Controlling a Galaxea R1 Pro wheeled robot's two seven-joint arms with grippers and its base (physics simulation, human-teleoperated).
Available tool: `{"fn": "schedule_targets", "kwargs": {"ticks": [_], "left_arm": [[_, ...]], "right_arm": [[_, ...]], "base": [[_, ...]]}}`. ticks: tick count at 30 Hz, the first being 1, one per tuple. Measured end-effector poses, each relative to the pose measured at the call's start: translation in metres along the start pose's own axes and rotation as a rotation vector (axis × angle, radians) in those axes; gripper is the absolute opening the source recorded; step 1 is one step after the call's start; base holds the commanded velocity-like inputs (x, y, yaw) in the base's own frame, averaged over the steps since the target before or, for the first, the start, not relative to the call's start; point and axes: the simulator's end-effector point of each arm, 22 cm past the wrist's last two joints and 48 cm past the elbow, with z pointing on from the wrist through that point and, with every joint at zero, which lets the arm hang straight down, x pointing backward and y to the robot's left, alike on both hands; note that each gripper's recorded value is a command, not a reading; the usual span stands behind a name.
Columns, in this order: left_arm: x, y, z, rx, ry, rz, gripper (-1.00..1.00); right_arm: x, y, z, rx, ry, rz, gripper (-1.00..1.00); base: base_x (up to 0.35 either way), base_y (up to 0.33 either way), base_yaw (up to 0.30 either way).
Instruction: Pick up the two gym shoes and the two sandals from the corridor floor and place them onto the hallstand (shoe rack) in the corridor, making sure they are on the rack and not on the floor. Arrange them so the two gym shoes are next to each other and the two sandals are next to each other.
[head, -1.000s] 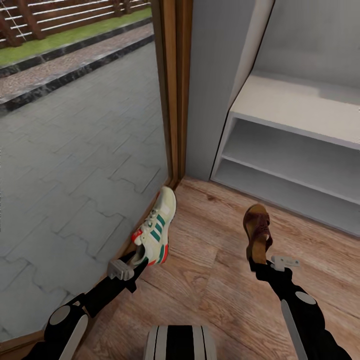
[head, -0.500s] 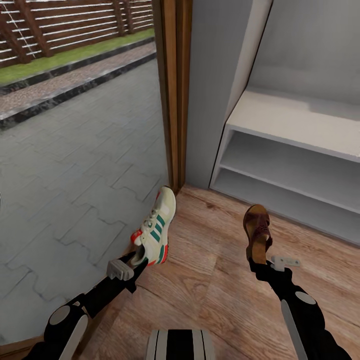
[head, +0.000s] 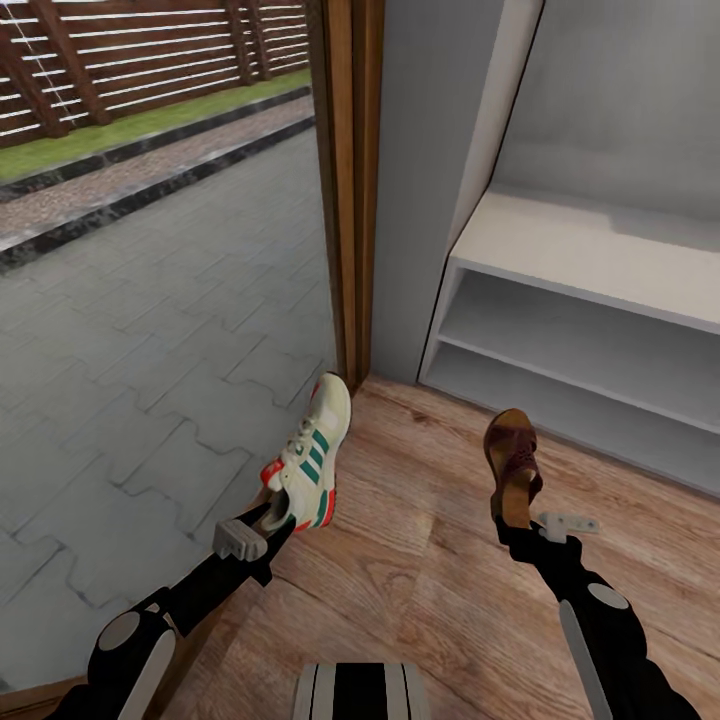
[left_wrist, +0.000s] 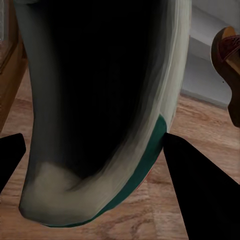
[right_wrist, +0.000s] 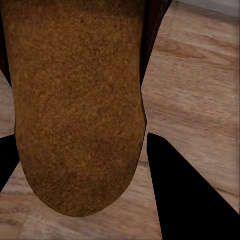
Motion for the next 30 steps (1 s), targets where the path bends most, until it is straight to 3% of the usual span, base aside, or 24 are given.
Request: {"fn": "schedule_targets", "kwargs": {"ticks": [6, 30], "left_arm": [[-0.0003, 0.0003, 0.0001, -0.001, 0.000, 0.001, -1.00], [-0.0006, 0.0008, -0.0001, -0.002, -0.001, 0.002, -1.00]], "right_arm": [[-0.0002, -0.0007, 0.0000, 0.001, 0.000, 0.001, -1.00], [-0.0006, -0.0019, -0.0002, 0.006, -0.001, 0.000, -1.00]], "base": [[0.000, -0.135, 0.000], [0.000, -0.309, -0.004]]}}
